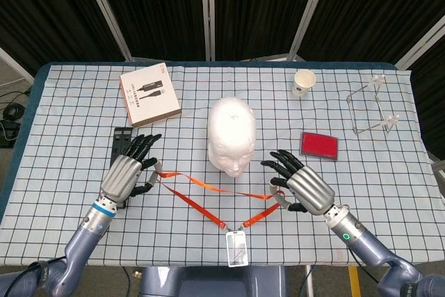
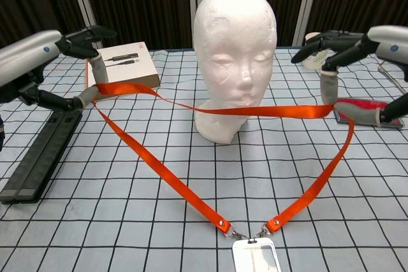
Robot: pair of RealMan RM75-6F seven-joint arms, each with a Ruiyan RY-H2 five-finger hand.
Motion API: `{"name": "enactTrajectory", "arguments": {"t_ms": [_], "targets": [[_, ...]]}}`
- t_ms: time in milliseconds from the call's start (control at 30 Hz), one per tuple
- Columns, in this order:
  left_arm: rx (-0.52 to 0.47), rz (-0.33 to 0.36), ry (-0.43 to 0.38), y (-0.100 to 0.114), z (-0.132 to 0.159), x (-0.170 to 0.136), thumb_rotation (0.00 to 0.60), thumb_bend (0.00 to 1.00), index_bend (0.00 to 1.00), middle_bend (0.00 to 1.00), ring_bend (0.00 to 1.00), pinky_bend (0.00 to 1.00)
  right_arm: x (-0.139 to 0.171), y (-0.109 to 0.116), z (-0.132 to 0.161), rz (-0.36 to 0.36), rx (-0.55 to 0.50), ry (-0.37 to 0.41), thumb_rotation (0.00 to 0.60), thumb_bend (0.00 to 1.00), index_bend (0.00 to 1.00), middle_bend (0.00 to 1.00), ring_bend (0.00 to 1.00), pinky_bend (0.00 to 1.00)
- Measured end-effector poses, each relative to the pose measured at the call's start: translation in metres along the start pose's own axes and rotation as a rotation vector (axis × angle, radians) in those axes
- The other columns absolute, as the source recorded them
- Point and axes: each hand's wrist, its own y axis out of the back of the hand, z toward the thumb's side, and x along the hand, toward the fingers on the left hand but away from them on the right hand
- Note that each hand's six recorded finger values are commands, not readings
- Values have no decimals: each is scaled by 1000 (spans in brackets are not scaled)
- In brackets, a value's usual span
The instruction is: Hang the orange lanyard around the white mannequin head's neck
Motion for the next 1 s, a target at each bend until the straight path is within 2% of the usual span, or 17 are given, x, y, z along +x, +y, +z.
{"name": "enactTrajectory", "arguments": {"t_ms": [167, 333, 467, 733, 1000], "targets": [[-60, 48, 0, 23, 12, 3, 600, 549, 676, 0, 0, 0, -9, 21, 14, -61, -83, -3, 600, 496, 739, 163, 0, 0], [-127, 70, 40, 44, 15, 10, 600, 549, 671, 0, 0, 0, -20, 36, 22, -87, -190, -36, 600, 496, 739, 163, 0, 0], [-128, 71, 65, 57, 15, 19, 600, 549, 670, 0, 0, 0, -32, 52, 25, -121, -247, -49, 600, 495, 739, 163, 0, 0], [-118, 53, 125, 69, 8, 37, 600, 549, 670, 0, 0, 0, -51, 71, 20, -171, -344, -93, 600, 495, 740, 164, 0, 0], [-124, 26, 173, 81, -2, 69, 600, 549, 670, 0, 0, 0, -69, 86, 0, -214, -411, -171, 600, 495, 742, 168, 0, 0]]}}
